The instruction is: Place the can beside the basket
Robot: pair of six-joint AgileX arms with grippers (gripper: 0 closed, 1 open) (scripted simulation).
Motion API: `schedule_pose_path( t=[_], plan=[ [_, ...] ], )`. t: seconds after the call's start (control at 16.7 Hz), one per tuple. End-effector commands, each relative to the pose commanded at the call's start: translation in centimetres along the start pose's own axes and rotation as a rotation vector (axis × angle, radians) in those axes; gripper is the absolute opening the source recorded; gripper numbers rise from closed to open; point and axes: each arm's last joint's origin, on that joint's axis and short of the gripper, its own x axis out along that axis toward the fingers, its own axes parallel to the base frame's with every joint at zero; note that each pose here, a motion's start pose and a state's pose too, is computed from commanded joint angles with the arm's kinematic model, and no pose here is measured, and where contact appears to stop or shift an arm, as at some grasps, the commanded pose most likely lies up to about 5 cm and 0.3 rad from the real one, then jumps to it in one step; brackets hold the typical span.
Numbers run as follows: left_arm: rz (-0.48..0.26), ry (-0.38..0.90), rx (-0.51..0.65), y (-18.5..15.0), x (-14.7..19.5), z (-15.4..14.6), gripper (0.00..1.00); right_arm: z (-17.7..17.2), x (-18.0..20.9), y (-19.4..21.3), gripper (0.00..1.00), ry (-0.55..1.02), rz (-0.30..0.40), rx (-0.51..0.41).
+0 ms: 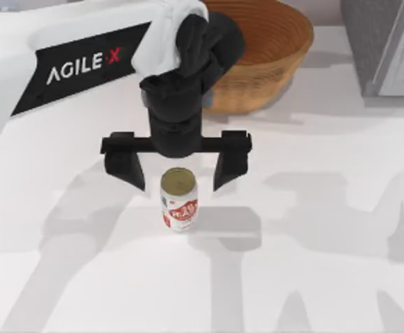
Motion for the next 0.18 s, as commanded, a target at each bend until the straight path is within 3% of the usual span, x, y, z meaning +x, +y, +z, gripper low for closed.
schedule_pose_path(
  t=[0.18],
  plan=[
    [-0.001,0.0,0.002,0.03,-1.51,-0.08,1.0,0.0,0.0,0.0,1.0,0.0,0.0,0.0]
  ],
)
